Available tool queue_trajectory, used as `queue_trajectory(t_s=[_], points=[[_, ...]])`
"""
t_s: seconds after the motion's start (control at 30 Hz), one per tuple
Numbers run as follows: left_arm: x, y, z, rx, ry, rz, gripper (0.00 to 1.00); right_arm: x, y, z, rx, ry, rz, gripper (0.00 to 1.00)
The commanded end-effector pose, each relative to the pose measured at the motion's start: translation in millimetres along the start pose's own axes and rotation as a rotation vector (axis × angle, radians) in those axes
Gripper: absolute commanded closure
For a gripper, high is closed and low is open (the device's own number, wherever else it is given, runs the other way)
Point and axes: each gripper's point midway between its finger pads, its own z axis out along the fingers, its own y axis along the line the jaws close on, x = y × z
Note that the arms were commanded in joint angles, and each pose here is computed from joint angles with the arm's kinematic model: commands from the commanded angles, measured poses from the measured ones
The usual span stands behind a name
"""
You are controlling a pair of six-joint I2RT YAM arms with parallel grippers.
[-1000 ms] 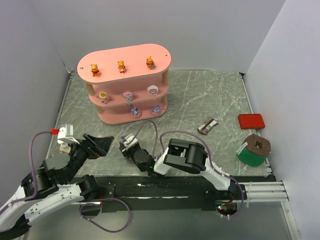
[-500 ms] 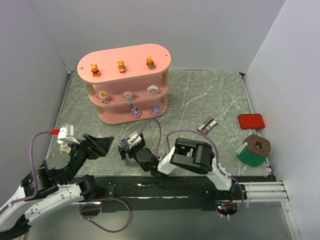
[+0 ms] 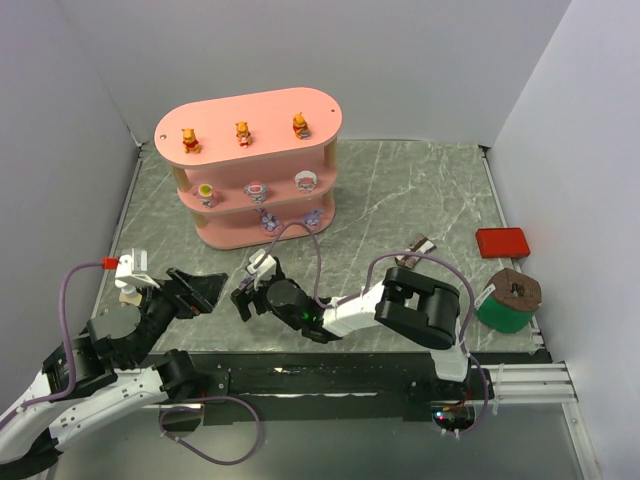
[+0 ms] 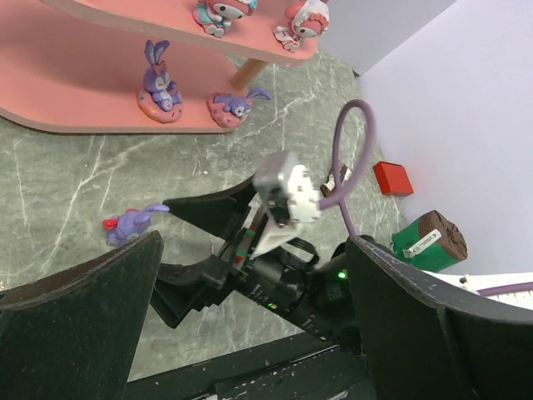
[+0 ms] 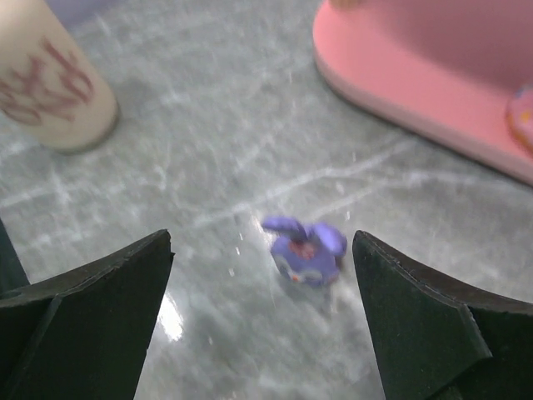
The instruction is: Place and organize the plastic toys onto the shelf
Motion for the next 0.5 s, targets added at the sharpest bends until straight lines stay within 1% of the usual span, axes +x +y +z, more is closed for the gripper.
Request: queue_trajectory(t_s=[0.0, 0.03, 0.23, 0.47], points=[[-3, 0, -1, 0.001, -0.013, -0.004, 0.04, -6, -2, -3, 0.008, 0.062, 0.037, 0.08], [-4, 0, -1, 0.001, -0.014, -0.005, 0.04, -4, -6, -3, 0.014, 0.079, 0.041, 0.09], [-3, 0, -1, 0.000, -0.014, -0.001, 0.04, -9, -9, -2, 0.000, 0.076, 0.045, 0.19], [-4, 0, -1, -0.001, -0.015, -0.001, 0.04, -14, -11, 2, -0.023, 0.085, 0.025, 0.25]])
